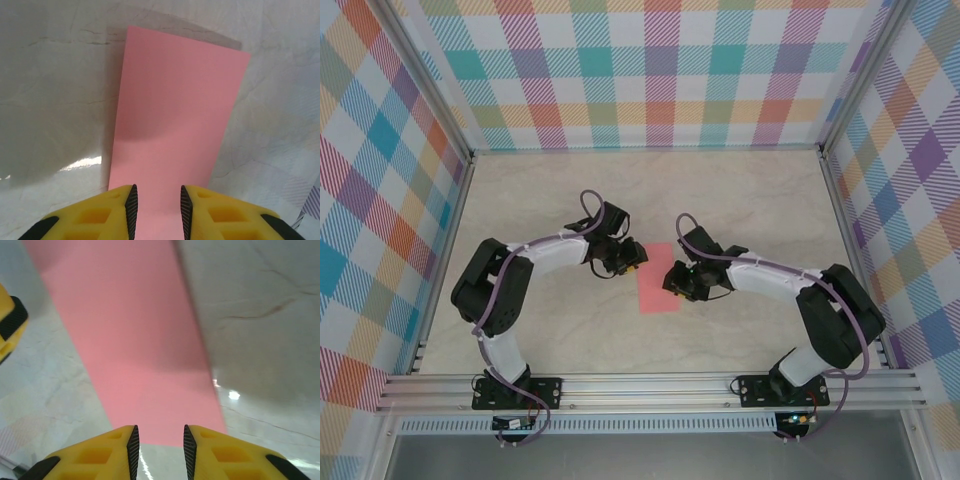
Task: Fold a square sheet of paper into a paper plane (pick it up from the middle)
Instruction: Third fold the triangle at the center of the table.
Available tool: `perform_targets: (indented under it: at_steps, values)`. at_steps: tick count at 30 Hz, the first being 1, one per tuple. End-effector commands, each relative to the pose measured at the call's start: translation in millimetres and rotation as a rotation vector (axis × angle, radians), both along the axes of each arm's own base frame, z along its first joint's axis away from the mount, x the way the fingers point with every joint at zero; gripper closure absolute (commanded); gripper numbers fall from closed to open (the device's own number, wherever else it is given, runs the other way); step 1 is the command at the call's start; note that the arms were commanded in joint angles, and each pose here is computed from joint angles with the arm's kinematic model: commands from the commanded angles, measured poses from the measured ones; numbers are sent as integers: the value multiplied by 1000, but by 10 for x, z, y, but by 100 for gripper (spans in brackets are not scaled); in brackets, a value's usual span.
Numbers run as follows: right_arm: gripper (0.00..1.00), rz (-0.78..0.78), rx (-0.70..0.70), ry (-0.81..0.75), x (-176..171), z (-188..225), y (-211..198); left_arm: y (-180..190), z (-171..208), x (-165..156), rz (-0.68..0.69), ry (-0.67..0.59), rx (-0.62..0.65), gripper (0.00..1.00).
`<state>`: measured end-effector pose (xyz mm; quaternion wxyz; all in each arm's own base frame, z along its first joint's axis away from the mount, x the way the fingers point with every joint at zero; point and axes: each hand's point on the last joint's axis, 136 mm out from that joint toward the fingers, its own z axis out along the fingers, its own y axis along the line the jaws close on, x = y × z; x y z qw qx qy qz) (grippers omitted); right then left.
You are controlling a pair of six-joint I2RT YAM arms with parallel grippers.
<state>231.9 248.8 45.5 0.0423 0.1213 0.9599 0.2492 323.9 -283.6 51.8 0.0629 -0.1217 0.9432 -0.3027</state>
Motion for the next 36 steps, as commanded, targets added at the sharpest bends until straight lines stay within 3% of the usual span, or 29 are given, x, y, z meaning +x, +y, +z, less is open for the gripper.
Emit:
perform_targets:
  at_steps: [1, 9, 19, 36]
  values:
    - [68, 8, -56, 56, -183, -131, -149, -78, -13, 29, -40, -4, -1, 70]
    - [66, 19, -35, 75, -220, -173, -116, -114, -148, 96, -52, 6, 19, 71]
    - [64, 21, -17, 109, -256, -276, -69, 22, -362, -46, -55, 63, 85, 73]
    - [57, -4, 36, 62, -60, -180, 6, 74, -507, -146, -54, 96, 95, 73]
